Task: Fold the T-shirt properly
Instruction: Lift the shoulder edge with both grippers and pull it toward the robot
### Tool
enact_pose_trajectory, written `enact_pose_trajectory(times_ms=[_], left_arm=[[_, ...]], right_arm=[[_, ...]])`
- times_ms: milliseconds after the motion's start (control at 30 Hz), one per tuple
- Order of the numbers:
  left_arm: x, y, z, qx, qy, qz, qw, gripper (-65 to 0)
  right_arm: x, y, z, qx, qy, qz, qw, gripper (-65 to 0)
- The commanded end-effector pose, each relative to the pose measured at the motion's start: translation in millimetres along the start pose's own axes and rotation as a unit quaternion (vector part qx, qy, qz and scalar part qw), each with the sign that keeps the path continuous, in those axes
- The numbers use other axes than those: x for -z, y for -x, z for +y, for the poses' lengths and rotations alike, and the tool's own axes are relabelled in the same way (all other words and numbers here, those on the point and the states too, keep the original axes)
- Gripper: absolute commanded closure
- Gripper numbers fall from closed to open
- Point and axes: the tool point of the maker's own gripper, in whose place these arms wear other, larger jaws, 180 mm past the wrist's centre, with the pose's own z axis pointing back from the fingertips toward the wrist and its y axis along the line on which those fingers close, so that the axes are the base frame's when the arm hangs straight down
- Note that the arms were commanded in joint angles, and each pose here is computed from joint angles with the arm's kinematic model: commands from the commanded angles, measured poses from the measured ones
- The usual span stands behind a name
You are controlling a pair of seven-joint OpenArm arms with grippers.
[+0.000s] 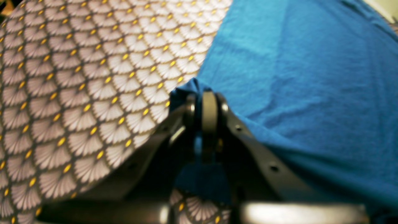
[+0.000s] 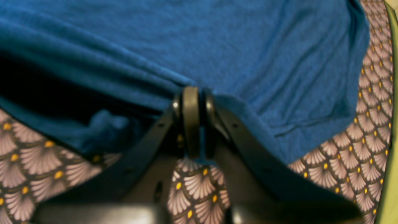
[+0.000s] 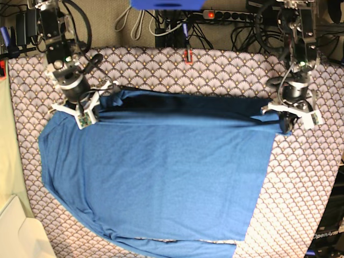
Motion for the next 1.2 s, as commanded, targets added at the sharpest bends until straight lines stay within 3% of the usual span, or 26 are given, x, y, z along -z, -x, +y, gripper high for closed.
enact_pose_trajectory(times_ms=[0,533,700,833,967,1167], left_arm=[[0.3,-16.0,0.5,0.006,0.001,-0.026,1.000,-0.3],[5.2,-16.0,-2.0,0.004,0.003,-0.018,1.000,-1.8],[11.6,-4.3,-5.2,0.002,0.006,0.038,0.999,-22.6],[13.6,-4.3,-7.3,0.003,0.009,0.047,0.999,-37.7],[13.8,-7.3,-7.6,0.003,0.010,0.039,0.999,-40.4],[12.4,-5.7,-5.2,0.003,0.007,0.041,0.999,-40.6]], right_arm=[[-1.0,-15.3,-8.1,-0.004,0.009,-0.026,0.9996,0.0],[9.6,-17.3,-15.6,-0.003,0.015,-0.025,0.9996,0.0],[9.6,-16.9,-15.7,-0.002,0.016,-0.024,0.9996,0.0],[9.4,-16.2,-15.4,-0.002,0.016,-0.023,0.9996,-1.0],[9.3,-15.6,-15.2,-0.002,0.015,-0.022,0.9996,-5.8],[8.9,-15.2,-14.9,-0.002,0.015,-0.021,0.9997,-18.7]])
